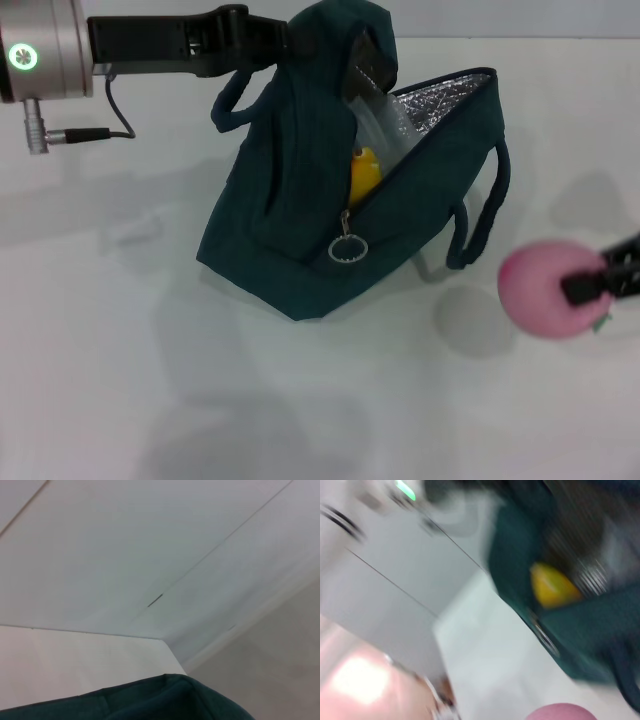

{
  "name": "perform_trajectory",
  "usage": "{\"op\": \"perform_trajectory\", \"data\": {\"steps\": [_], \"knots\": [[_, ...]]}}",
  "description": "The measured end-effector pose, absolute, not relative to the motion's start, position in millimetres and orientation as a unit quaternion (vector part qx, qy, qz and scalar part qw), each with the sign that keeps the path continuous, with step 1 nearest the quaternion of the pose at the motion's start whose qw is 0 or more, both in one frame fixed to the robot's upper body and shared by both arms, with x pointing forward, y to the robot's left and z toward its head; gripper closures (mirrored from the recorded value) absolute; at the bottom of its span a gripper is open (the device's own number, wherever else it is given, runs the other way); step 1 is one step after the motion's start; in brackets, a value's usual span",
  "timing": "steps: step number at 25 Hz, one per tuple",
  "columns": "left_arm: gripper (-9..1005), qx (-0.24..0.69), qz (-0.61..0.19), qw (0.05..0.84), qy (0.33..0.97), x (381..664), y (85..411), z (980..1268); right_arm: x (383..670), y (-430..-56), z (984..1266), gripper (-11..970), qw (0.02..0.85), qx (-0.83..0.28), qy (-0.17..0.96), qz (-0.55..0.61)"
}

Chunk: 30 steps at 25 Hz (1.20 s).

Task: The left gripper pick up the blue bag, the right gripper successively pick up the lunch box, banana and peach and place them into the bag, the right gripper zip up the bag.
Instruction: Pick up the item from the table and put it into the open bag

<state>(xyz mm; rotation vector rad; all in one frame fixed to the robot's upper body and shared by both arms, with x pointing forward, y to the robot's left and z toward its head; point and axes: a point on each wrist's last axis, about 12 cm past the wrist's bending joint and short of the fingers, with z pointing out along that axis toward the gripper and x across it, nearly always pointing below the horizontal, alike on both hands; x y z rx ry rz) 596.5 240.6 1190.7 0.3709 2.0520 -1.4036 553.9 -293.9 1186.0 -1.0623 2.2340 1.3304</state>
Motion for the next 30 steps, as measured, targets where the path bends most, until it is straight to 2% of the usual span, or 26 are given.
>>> {"op": "perform_trajectory", "data": {"steps": [6, 11, 20, 30], "knots": [[935, 0.142, -0.535, 0.304, 0.775, 594, 240, 1190, 558, -297, 1204, 795, 0.290, -0.378, 0.701, 0.531], [935, 0.145, -0.542, 0.301, 0.771, 592, 239, 1190, 566, -277, 1197, 823, 0.393, -0.386, 0.654, 0.519], [935, 0.145, -0.552, 0.295, 0.766, 591, 238, 1191, 583, -232, 1169, 893, 0.453, -0.425, 0.630, 0.466], [934, 0.142, -0.553, 0.292, 0.767, 591, 238, 1191, 598, -204, 1168, 920, 0.504, -0.441, 0.612, 0.421]]}}
